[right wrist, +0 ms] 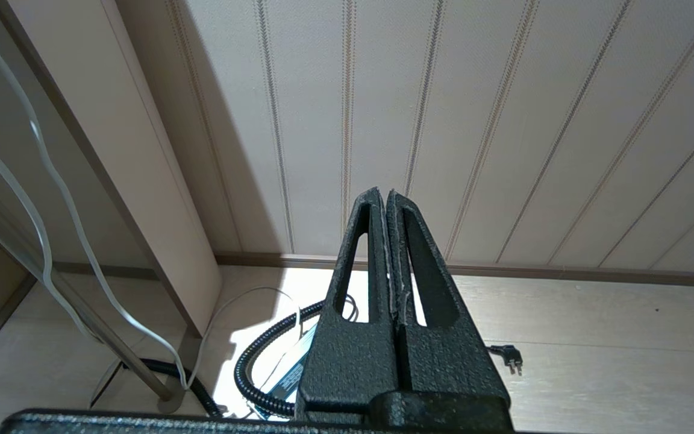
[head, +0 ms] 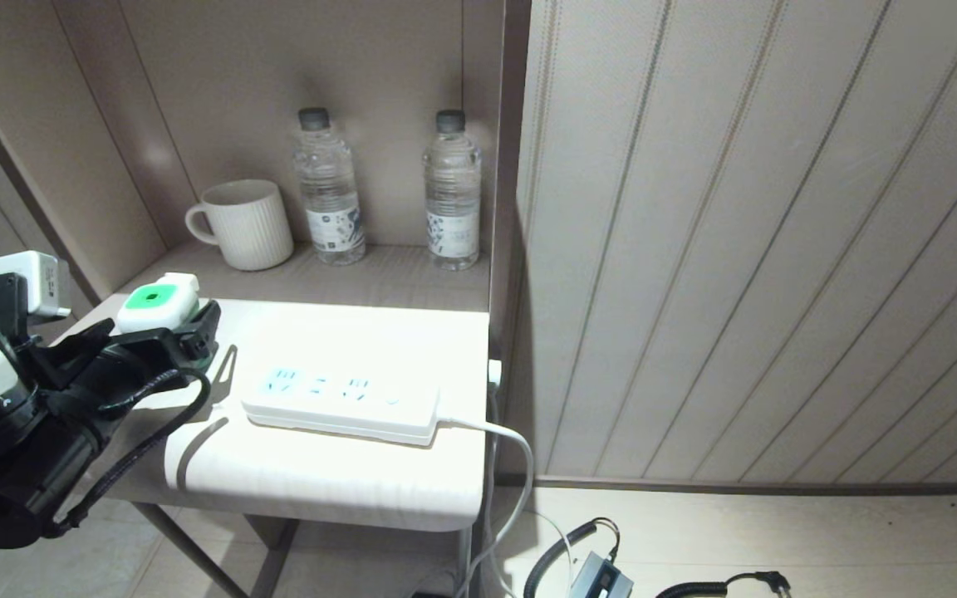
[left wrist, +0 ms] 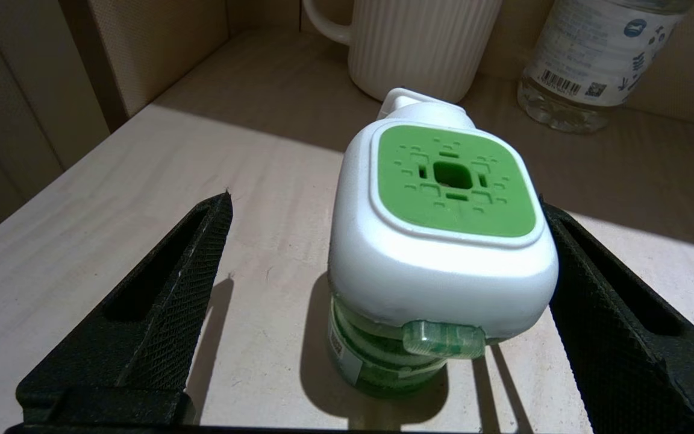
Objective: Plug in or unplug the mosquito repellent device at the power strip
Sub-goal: Pick up the mosquito repellent liquid
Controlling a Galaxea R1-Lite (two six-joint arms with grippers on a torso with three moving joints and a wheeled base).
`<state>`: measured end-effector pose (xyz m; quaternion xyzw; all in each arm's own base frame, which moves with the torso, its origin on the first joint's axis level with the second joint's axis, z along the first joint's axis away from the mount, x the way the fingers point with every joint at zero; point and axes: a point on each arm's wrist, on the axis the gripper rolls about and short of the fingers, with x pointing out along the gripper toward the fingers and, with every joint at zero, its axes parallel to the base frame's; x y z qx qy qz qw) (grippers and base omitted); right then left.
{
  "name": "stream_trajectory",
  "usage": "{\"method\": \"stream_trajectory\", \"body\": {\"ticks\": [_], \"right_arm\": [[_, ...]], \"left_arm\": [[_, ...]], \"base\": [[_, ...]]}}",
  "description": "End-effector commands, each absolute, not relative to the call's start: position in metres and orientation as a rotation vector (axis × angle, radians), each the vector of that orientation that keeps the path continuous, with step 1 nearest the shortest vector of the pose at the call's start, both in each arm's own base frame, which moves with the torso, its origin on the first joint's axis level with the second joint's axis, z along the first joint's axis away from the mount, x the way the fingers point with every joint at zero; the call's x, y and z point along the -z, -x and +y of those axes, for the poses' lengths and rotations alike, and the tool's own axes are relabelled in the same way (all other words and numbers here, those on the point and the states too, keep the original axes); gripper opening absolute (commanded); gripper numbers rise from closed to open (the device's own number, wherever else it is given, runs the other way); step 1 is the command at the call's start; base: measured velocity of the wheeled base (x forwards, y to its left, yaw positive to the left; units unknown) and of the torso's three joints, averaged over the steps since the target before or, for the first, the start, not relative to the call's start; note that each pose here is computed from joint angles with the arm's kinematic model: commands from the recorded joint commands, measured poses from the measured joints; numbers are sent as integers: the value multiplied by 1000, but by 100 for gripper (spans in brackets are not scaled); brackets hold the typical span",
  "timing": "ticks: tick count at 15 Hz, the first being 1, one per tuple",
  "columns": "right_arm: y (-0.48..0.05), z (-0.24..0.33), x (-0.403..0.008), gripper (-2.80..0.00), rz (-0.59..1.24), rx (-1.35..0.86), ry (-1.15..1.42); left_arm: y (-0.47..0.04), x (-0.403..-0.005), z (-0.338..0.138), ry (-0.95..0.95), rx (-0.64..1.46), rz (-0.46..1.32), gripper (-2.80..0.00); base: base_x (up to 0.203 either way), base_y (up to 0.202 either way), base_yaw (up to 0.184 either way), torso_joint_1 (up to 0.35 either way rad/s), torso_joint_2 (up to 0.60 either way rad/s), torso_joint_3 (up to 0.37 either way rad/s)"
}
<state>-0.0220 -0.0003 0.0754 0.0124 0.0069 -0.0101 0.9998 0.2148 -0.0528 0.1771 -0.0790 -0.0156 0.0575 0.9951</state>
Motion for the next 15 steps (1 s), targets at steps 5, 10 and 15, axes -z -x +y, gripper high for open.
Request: {"method": "stream_trajectory", "body": {"ticks": [5,10,15], "right_arm": [[22,0,-75,-280,14,20,-24],[22,0,-75,-280,14,20,-24],[22,0,-75,-280,14,20,-24]], "left_arm": [[-227,-176,-65,159,-135,-29,0],[-229,-177,-65,162,-144,-32,0],[-231,-183,-65,172,-160,-56,0]], "base": [[0,0,0,0,0,0],[0,0,0,0,0,0],[0,0,0,0,0,0]]}}
